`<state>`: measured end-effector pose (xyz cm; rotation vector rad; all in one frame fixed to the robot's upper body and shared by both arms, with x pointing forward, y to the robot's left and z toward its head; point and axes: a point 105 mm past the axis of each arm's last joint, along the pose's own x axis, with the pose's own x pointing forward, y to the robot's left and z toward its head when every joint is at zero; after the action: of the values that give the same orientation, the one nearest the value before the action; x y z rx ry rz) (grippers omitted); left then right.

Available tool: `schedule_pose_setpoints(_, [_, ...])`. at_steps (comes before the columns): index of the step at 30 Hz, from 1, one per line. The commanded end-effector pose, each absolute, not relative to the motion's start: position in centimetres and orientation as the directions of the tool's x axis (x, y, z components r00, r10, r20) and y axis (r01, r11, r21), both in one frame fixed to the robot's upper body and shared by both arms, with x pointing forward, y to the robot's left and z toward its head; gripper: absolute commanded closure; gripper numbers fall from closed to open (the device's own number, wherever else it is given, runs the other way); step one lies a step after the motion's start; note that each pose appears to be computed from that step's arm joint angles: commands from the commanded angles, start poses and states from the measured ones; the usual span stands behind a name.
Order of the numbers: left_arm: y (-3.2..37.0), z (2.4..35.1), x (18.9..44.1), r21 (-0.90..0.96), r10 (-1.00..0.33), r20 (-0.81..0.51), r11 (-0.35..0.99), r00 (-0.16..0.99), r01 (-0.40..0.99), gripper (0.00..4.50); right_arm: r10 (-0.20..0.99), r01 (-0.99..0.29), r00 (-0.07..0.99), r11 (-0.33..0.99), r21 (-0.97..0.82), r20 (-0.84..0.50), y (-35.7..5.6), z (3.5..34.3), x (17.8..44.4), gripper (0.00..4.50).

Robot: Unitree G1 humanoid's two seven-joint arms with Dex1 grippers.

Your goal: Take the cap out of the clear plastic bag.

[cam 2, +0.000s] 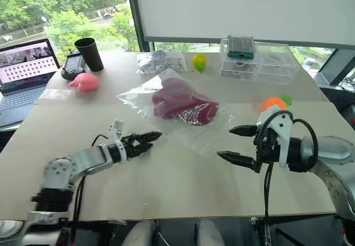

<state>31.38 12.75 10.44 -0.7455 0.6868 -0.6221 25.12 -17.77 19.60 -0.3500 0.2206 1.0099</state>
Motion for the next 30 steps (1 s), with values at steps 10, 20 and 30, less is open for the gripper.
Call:
schedule_pose_setpoints(10, [12.0, 11.2, 38.9, -0.935, -0.643, -0.166, 0.344, 0.748, 0.088, 0.0, 0.69, -0.708, 0.7, 0.633, -0.313, -0.185, -19.4, 20.2, 26.6, 0.07])
schedule_pose_setpoints(20, [7.2, 10.8, 41.0, -0.976, -0.62, -0.148, 0.219, 0.771, -0.012, 0.0, 0.657, -0.68, 0.73, 0.673, -0.292, -0.187, -21.0, 17.9, 26.3, 0.07])
schedule_pose_setpoints(30, [-1.0, 10.4, 40.5, -0.986, -0.692, -0.13, 0.164, 0.71, -0.02, 0.0, 0.657, -0.683, 0.728, 0.67, -0.29, -0.196, -20.7, 17.5, 26.3, 0.07])
